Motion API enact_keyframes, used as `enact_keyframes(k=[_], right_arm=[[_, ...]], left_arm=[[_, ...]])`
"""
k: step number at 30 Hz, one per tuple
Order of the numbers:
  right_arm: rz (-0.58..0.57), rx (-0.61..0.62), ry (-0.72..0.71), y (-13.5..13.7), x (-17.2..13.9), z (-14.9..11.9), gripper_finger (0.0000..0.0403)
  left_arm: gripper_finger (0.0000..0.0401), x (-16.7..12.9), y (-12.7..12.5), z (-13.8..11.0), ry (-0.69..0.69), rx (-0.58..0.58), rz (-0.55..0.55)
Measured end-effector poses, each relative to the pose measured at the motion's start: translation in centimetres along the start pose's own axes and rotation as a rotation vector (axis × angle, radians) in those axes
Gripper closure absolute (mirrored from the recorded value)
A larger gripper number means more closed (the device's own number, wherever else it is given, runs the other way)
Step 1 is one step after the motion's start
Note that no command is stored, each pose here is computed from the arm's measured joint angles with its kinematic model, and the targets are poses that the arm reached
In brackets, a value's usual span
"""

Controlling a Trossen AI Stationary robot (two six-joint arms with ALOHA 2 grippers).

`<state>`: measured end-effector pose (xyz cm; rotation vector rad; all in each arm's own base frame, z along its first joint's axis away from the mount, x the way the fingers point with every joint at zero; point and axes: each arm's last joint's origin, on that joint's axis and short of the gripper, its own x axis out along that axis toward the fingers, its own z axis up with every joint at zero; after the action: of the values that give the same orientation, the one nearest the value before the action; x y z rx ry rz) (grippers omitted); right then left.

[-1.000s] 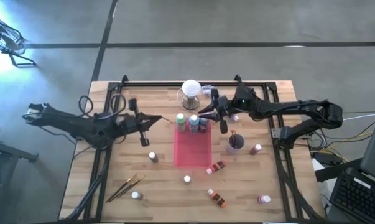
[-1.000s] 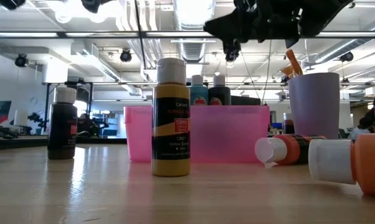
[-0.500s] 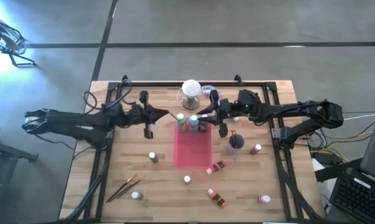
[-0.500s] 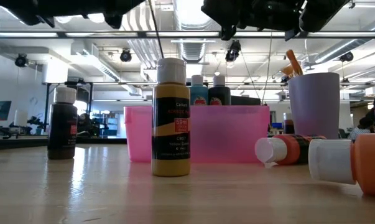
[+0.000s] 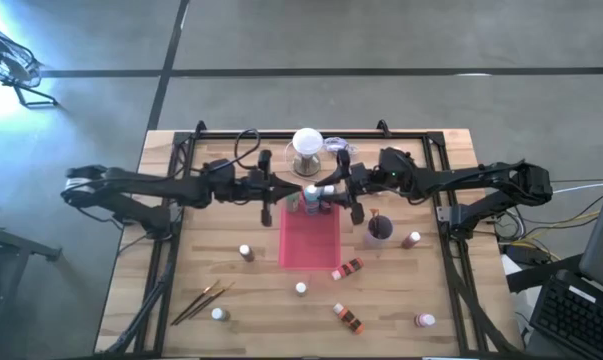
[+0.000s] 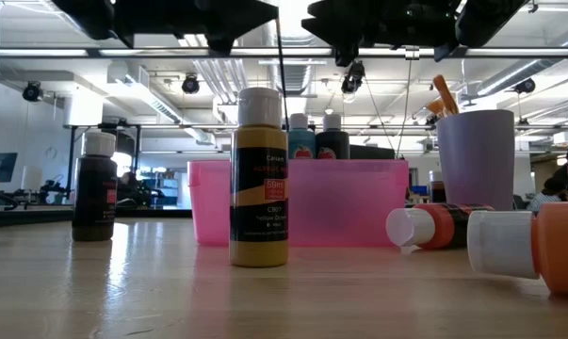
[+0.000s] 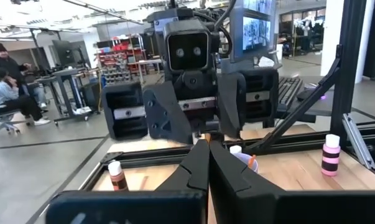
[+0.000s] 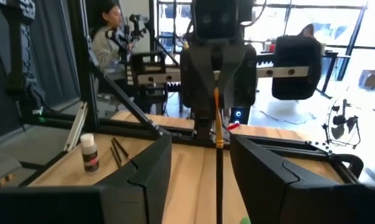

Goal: Pick & Place Paint Supplies
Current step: Put the orange paintbrush into the purple cup

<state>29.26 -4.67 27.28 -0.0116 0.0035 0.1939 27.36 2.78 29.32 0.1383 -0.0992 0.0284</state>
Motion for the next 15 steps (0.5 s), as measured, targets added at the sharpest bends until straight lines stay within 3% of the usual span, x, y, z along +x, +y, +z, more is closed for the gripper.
enact_keyframes(k=[15], right_arm=[[0.013, -0.011, 0.014, 0.3, 0.1, -0.2, 0.0228]], left_arm=[[0.0397, 2.0, 0.1, -0.3, 0.005, 0.012, -0.057]])
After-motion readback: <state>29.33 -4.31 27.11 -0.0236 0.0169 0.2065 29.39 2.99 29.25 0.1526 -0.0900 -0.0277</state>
